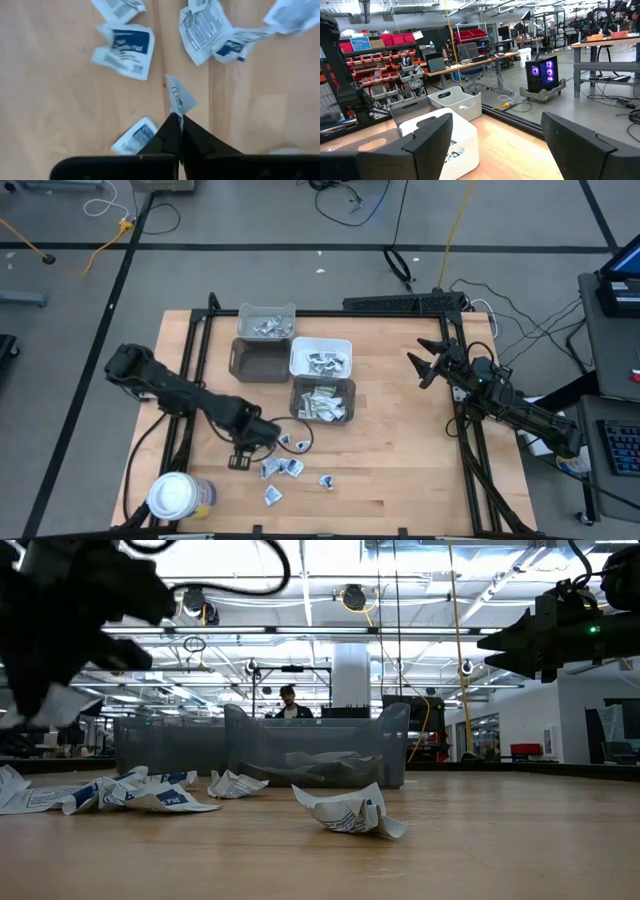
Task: Pick & Place First Aid Supplies
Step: Put the blue alcohol pad into the left black bin
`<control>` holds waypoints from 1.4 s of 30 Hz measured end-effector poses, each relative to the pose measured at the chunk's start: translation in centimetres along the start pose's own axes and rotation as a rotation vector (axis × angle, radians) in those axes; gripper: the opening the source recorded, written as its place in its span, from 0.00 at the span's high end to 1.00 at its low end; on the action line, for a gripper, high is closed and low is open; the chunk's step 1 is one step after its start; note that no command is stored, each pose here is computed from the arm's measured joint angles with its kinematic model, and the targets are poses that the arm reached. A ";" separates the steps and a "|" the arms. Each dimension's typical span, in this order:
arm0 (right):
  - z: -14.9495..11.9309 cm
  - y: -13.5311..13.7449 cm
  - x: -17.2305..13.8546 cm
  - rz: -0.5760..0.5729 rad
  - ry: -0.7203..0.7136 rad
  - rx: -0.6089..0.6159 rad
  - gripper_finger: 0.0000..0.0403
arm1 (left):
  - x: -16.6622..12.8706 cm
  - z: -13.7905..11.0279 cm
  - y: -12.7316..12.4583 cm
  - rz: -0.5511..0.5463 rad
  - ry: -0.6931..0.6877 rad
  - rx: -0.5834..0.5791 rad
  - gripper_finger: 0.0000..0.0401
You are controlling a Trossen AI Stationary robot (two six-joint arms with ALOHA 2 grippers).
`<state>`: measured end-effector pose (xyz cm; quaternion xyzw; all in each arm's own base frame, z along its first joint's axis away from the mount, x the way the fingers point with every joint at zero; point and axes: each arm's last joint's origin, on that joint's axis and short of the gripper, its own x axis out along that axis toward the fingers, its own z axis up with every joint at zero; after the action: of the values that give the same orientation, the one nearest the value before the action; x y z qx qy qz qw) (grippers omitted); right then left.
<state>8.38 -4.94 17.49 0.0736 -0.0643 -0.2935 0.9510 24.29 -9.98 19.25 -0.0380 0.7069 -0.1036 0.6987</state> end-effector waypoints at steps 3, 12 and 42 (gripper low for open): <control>0.0 0.0 0.0 0.000 0.000 0.000 0.26 | -2.0 -0.8 0.1 -0.020 -0.031 0.031 1.00; 0.0 0.0 0.0 0.000 0.000 0.000 0.26 | -5.0 -3.2 0.7 -0.024 -0.056 0.185 1.00; 0.0 0.0 0.0 0.000 0.000 0.000 0.26 | -11.8 1.1 23.3 0.169 -0.094 -0.057 1.00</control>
<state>8.38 -4.95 17.49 0.0736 -0.0644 -0.2936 0.9509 27.80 15.00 26.16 -0.0029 0.6767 -0.0224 0.7359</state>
